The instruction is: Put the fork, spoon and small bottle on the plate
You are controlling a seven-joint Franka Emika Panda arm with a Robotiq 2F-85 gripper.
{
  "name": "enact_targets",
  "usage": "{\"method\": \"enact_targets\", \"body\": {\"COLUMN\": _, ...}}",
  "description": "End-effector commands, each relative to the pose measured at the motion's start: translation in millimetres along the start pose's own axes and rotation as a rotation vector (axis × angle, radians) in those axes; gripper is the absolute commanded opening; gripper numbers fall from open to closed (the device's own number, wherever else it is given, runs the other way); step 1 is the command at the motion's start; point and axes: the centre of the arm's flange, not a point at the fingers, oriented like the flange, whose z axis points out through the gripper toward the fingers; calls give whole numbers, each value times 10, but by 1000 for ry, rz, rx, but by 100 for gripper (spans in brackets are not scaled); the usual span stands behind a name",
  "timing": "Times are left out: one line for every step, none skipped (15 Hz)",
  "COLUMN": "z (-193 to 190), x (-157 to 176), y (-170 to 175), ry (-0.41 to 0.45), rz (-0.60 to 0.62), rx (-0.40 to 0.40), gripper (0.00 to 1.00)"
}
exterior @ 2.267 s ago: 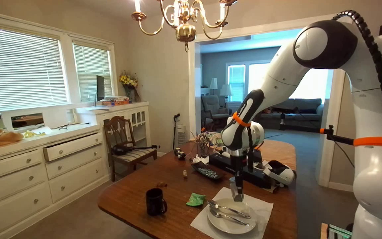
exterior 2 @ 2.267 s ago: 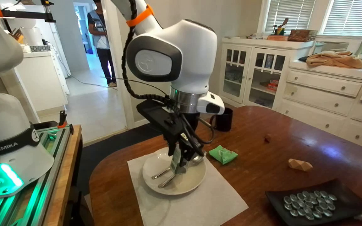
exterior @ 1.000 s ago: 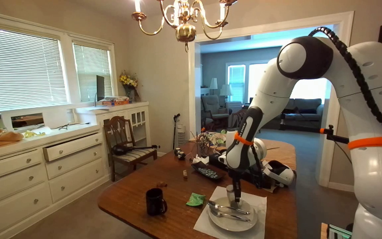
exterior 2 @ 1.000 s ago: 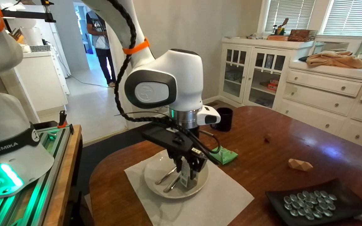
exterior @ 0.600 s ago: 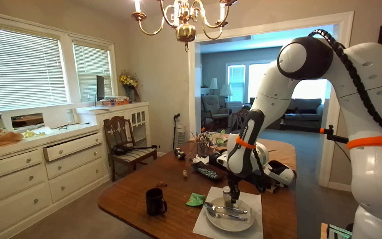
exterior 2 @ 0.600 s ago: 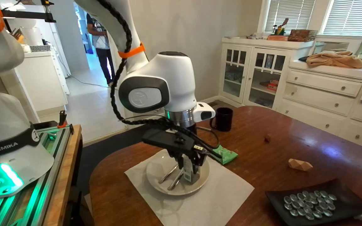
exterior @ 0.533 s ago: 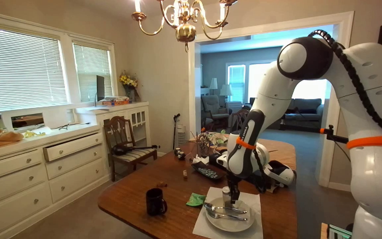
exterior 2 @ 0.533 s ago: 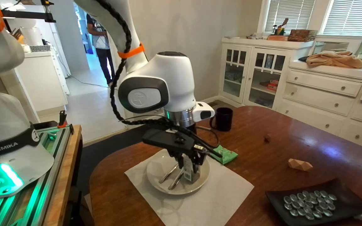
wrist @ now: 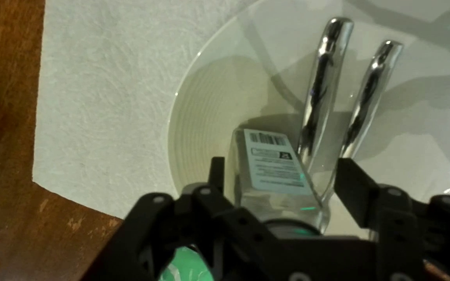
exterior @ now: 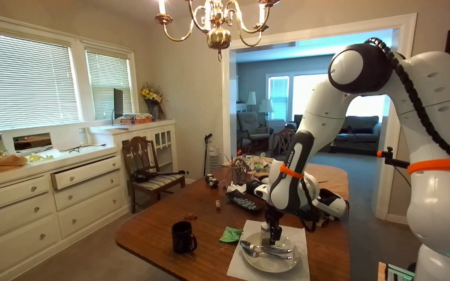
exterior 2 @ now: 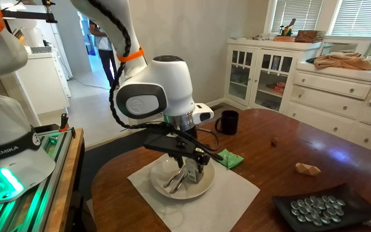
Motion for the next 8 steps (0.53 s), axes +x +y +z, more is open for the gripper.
{"method": "enact_targets", "body": {"z": 38, "x": -63, "y": -43, "ry": 17, "rz": -5, "rx": 0, "gripper": 100}}
{"method": "enact_targets", "body": {"z": 43, "x": -67, "y": -33, "ry": 19, "rz": -1, "rx": -1, "gripper": 100}}
{"method": "enact_targets", "body": {"z": 26, "x": -75, "y": -28, "ry": 17, "rz": 4, "rx": -4, "gripper": 100}}
{"method": "enact_targets", "body": {"z": 16, "x": -81, "y": -14, "ry": 14, "rz": 12, "rx": -14, "gripper": 100}}
{"method": "enact_targets", "body": {"z": 1, "x": -88, "y": 1, "ry": 9, "rz": 19, "rx": -29, "gripper": 100}}
{"method": "enact_targets", "body": {"z": -53, "x": -115, "y": 24, "ry": 1, "rz": 30, "rx": -51, "gripper": 100}}
{"method": "enact_targets", "body": {"z": -89, "x": -142, "y": 49, "ry": -1, "rz": 46, "rx": -76, "gripper": 100}}
{"method": "enact_targets", "body": {"z": -146, "x": -174, "y": 79, "ry": 3, "rz": 68, "rx": -104, "gripper": 100}}
